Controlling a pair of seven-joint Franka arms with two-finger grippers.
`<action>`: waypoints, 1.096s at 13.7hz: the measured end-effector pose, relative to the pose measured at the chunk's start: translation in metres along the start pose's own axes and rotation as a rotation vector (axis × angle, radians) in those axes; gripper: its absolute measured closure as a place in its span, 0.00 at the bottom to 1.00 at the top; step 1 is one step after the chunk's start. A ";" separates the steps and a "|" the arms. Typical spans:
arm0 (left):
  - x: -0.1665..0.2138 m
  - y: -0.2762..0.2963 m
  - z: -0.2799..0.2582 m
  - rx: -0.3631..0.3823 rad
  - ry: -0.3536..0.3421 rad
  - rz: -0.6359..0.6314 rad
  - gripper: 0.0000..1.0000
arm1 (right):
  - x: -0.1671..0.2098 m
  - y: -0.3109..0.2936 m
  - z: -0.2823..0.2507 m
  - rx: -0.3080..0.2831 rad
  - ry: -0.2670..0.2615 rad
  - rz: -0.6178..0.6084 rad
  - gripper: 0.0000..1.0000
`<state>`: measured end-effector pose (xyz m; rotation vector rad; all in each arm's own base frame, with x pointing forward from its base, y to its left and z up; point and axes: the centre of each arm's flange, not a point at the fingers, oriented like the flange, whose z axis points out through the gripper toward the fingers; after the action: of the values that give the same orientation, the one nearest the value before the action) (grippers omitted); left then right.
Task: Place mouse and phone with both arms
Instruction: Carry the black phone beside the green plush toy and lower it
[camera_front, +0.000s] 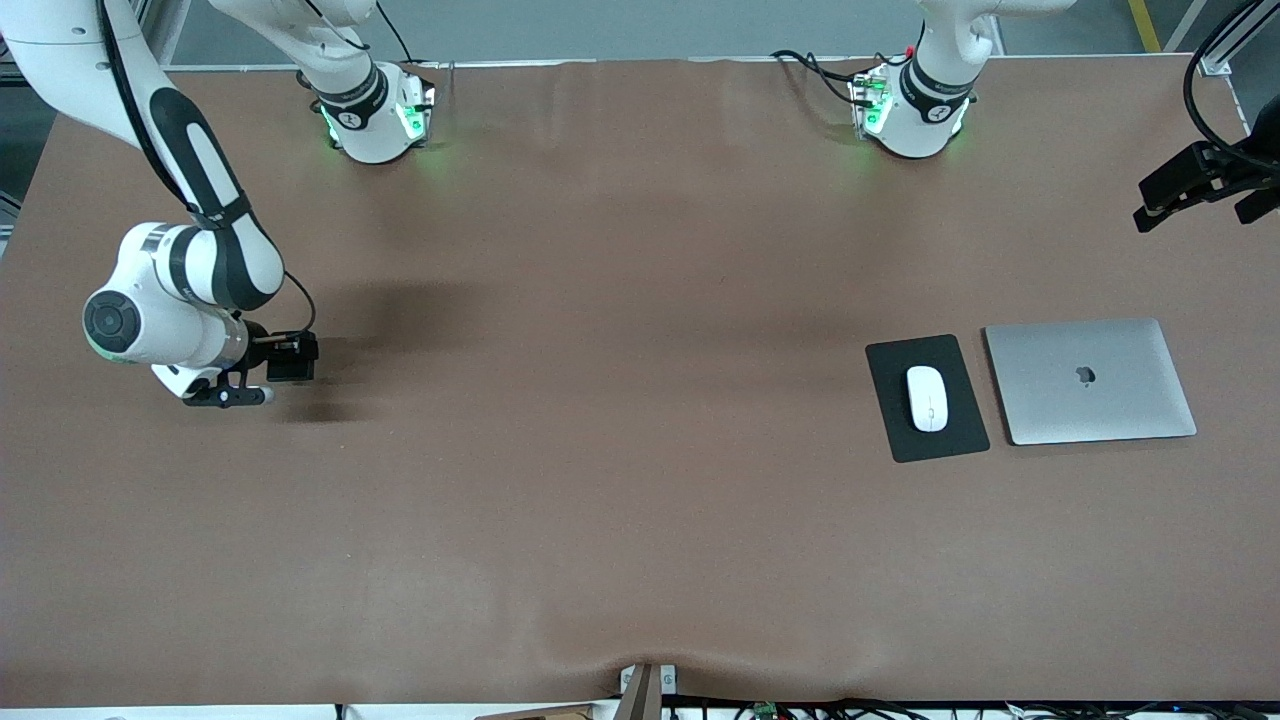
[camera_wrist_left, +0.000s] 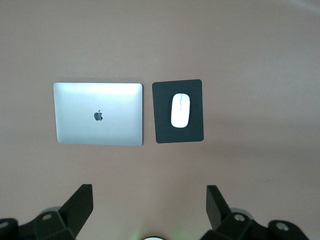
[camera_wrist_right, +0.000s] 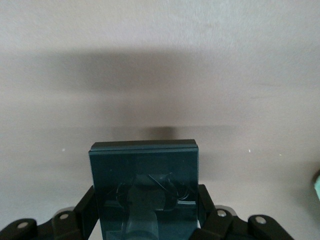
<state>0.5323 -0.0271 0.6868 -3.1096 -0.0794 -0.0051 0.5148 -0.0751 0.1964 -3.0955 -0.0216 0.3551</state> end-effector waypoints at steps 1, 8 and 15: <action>-0.001 0.000 0.001 0.001 -0.006 0.000 0.00 | -0.005 0.000 0.008 -0.001 0.006 -0.001 0.19; -0.002 -0.001 0.002 0.002 -0.021 -0.001 0.00 | -0.017 0.033 0.024 0.008 0.022 -0.012 0.19; -0.002 -0.002 0.002 0.002 -0.020 -0.003 0.00 | -0.017 0.033 0.033 0.011 0.013 -0.016 0.17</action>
<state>0.5298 -0.0251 0.6853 -3.1080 -0.0850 0.0266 0.4910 -0.1079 0.1676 -3.0851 -0.0437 0.3336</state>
